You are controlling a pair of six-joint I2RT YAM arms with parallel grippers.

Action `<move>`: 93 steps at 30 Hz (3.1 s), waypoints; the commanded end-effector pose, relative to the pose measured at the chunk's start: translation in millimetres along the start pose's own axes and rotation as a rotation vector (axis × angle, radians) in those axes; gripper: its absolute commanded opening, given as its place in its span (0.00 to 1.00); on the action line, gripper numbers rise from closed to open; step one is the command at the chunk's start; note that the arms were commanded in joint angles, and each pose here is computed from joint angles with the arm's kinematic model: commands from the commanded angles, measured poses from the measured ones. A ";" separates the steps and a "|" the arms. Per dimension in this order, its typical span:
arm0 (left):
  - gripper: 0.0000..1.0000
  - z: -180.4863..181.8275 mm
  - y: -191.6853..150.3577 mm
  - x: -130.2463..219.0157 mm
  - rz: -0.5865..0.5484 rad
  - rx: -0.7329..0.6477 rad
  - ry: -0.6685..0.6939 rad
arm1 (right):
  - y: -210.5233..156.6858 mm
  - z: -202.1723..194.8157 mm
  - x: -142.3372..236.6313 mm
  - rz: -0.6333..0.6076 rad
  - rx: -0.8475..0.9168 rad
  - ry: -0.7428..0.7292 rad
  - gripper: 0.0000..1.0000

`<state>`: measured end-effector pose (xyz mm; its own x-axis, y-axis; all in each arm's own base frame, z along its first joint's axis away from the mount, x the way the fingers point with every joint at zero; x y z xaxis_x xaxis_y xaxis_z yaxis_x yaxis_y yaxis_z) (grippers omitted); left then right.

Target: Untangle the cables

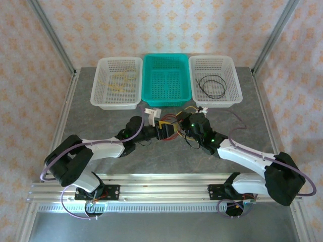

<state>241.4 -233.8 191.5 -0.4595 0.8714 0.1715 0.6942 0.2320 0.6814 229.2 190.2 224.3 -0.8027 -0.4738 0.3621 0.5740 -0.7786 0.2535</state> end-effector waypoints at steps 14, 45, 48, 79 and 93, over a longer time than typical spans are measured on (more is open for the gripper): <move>0.52 -11.8 5.6 -15.3 -0.006 -0.027 -0.070 | 4.3 13.0 12.3 0.001 -0.049 0.088 0.00; 0.00 -20.9 41.3 -1.6 0.146 -0.258 0.404 | 36.6 9.3 48.8 -0.322 0.246 -0.154 0.66; 0.00 -22.3 49.6 -1.0 0.229 -0.320 0.498 | 40.4 5.3 54.3 -0.360 0.291 -0.202 0.67; 0.00 -45.2 68.3 6.9 0.285 -0.134 -0.135 | 20.3 -29.8 48.4 -0.120 0.565 -0.290 0.66; 0.00 -46.1 98.7 27.3 0.249 -0.197 -0.126 | 11.2 1.2 80.9 0.156 0.727 -0.106 0.65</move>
<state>272.4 -210.8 276.5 -0.2205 0.9296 0.2954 0.7015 -0.0593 0.7102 178.7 139.1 245.2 -0.7670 -0.3848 0.5135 0.6336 -0.3275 0.7009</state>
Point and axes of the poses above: each hand's point on the last joint's axis, 136 mm out from that joint toward the fingers, its own x axis back along the fingers, its own z axis along the line the jaws close on, y = z × x, the point moved 10 cm from there along x, back along the fingers
